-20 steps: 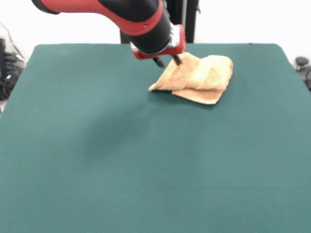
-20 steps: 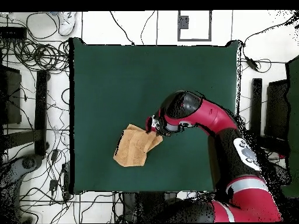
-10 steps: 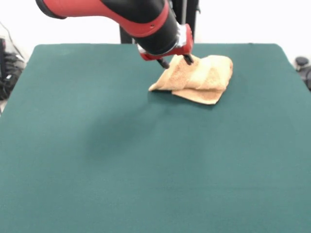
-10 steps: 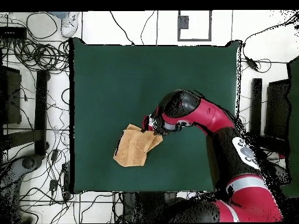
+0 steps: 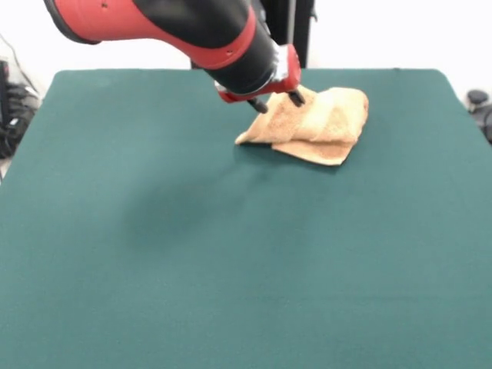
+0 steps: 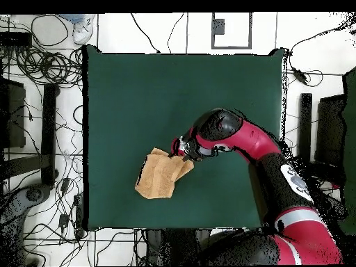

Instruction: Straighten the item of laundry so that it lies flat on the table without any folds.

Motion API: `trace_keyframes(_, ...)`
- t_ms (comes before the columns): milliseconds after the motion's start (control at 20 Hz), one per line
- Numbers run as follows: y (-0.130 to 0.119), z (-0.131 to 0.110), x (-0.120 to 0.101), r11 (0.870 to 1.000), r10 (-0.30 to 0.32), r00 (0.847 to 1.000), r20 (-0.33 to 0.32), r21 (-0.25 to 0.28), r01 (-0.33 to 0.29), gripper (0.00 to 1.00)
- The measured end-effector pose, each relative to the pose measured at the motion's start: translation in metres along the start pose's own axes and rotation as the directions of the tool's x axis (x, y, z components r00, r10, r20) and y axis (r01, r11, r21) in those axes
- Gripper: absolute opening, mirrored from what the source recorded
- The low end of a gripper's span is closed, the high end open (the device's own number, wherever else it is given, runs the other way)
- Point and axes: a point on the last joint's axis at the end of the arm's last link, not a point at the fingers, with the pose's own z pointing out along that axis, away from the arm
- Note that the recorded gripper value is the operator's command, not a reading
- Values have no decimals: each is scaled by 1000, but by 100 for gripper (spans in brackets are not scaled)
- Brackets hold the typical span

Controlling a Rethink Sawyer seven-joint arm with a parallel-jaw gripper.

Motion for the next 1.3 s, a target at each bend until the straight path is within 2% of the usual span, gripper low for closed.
trace_keyframes(200,-3,11,-1,1000,2,1000,-13,-7,-2,100)
trace_keyframes(600,-8,22,-1,1000,-11,1000,-26,17,11,100)
trace_keyframes(1000,-14,20,-6,999,-24,1000,-12,48,25,100)
trace_keyframes(1300,-17,19,-17,999,-23,1000,3,48,23,100)
